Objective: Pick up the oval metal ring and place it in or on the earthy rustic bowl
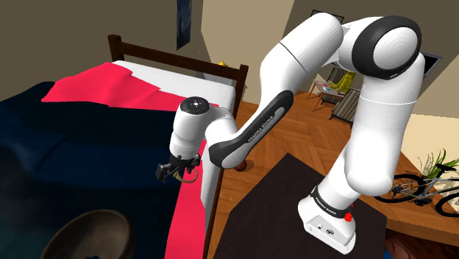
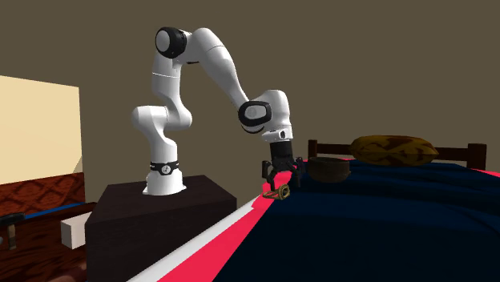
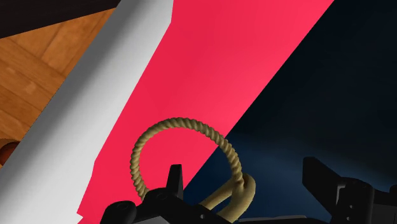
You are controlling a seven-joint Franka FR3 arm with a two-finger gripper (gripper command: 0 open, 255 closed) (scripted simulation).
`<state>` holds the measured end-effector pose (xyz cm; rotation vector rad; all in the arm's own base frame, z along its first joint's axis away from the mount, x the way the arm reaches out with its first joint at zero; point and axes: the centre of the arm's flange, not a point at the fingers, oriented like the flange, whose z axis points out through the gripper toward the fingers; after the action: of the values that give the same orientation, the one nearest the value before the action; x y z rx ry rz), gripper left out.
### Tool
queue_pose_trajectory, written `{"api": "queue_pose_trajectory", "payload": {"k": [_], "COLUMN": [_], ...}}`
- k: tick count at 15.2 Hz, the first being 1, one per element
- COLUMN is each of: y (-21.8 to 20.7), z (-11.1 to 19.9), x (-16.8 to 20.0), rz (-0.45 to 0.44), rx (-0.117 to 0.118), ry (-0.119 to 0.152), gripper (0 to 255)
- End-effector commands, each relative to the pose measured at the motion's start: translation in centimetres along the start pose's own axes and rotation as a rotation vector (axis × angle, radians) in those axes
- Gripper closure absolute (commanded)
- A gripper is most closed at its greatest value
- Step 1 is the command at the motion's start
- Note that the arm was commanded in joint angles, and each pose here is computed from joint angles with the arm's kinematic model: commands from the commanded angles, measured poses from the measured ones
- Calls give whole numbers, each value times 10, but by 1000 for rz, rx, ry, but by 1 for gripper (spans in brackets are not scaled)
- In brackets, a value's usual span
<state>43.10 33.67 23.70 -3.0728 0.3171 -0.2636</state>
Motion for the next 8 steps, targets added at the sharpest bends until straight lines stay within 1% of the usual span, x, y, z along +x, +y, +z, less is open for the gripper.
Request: {"api": "queue_pose_trajectory", "payload": {"k": [1,2,8], "y": [0,0,0], "z": [0,0,0], "x": [0,0,0], "rz": [0,0,0], "rx": [0,0,0], "ry": [0,0,0], "gripper": [0,255,255]}}
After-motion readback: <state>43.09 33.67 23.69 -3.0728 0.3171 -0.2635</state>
